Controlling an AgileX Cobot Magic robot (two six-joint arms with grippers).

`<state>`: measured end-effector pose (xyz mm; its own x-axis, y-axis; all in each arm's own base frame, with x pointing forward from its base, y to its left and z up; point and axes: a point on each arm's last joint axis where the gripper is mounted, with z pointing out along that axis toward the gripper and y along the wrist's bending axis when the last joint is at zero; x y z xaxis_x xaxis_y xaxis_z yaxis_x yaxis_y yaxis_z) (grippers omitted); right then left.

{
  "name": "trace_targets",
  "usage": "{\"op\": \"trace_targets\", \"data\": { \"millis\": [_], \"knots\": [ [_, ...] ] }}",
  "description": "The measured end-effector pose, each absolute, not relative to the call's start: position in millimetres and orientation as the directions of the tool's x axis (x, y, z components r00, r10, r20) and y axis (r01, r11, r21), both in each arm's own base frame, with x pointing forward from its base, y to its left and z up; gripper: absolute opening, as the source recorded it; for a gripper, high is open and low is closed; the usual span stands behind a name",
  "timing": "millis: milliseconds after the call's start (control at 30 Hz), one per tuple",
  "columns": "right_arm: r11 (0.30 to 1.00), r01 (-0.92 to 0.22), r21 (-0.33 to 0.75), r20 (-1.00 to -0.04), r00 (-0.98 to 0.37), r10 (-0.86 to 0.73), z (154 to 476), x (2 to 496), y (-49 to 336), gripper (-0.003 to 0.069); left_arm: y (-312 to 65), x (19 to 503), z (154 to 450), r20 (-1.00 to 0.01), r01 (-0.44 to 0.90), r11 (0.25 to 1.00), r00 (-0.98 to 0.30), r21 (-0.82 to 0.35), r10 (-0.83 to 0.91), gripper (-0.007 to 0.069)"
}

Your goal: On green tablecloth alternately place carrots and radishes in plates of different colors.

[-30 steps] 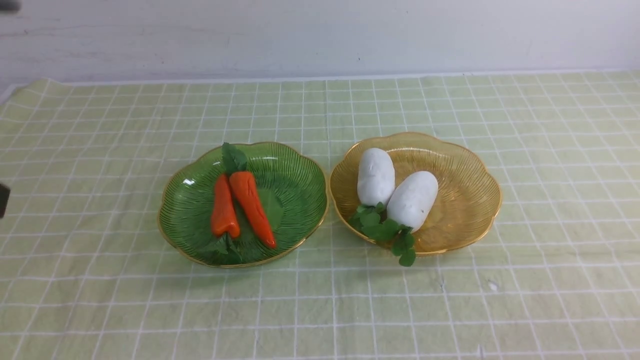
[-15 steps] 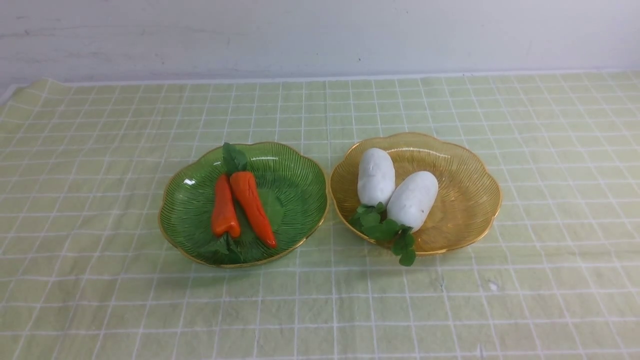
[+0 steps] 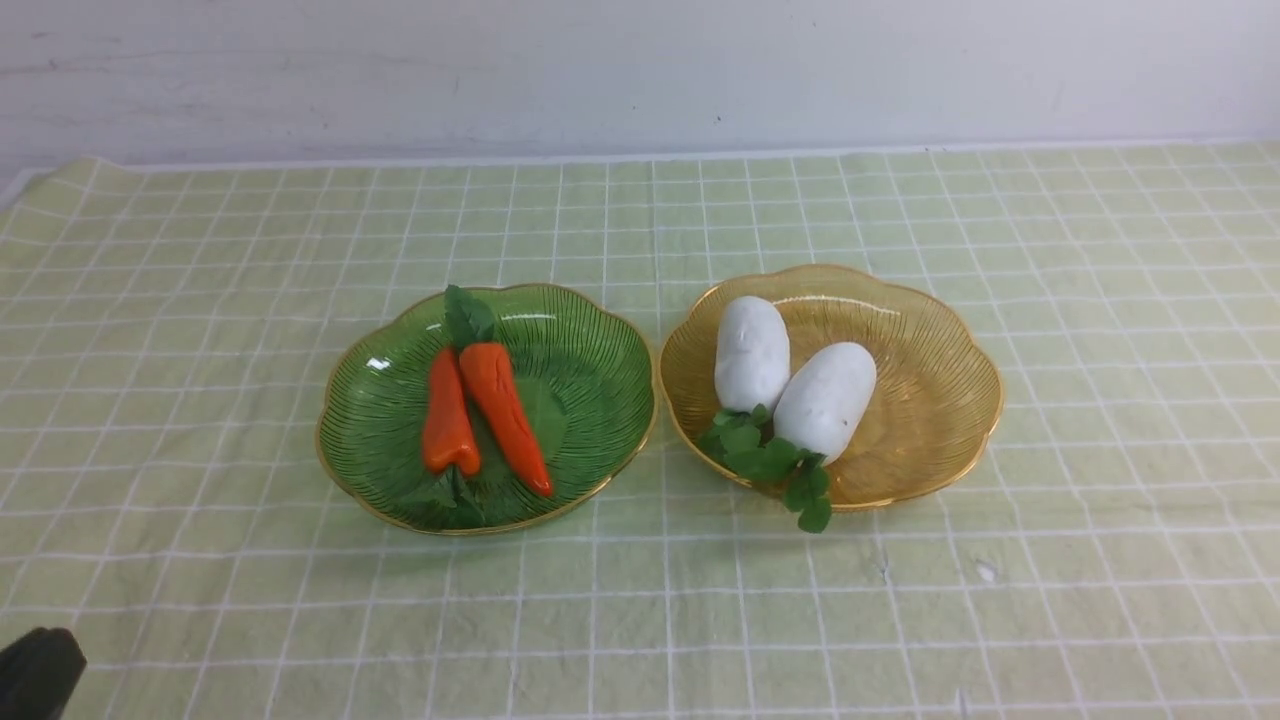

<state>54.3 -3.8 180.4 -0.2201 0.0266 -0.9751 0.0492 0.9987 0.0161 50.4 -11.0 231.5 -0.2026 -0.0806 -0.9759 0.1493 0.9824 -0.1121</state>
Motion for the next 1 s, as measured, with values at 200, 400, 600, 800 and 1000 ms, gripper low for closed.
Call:
{"op": "trace_targets", "data": {
  "millis": [200,400,600,800,1000],
  "knots": [
    [0.999,0.049,0.016,-0.975,-0.22,0.027,180,54,-4,-0.0015,-9,55,199,-0.959,0.132,0.99,-0.283,-0.051,-0.012,-0.0004],
    [0.999,0.049,0.016,-0.975,-0.22,0.027,180,54,-4,-0.0015,-8,53,171,-0.946,0.128,0.992,-0.321,-0.006,0.035,-0.0004],
    [0.999,0.049,0.017,-0.975,-0.22,0.028,180,54,-4,-0.0015,-6,52,171,-0.952,0.122,0.992,-0.299,0.036,0.071,-0.0004],
    [0.999,0.049,0.018,-0.975,-0.22,0.029,180,54,-4,-0.0015,-5,52,170,-0.951,0.116,0.993,-0.3,0.036,0.07,-0.0004],
    [0.999,0.049,0.018,-0.975,-0.22,0.029,180,54,-4,-0.0015,-5,52,170,-0.951,0.116,0.993,-0.3,0.035,0.069,-0.0004]
  ]
}}
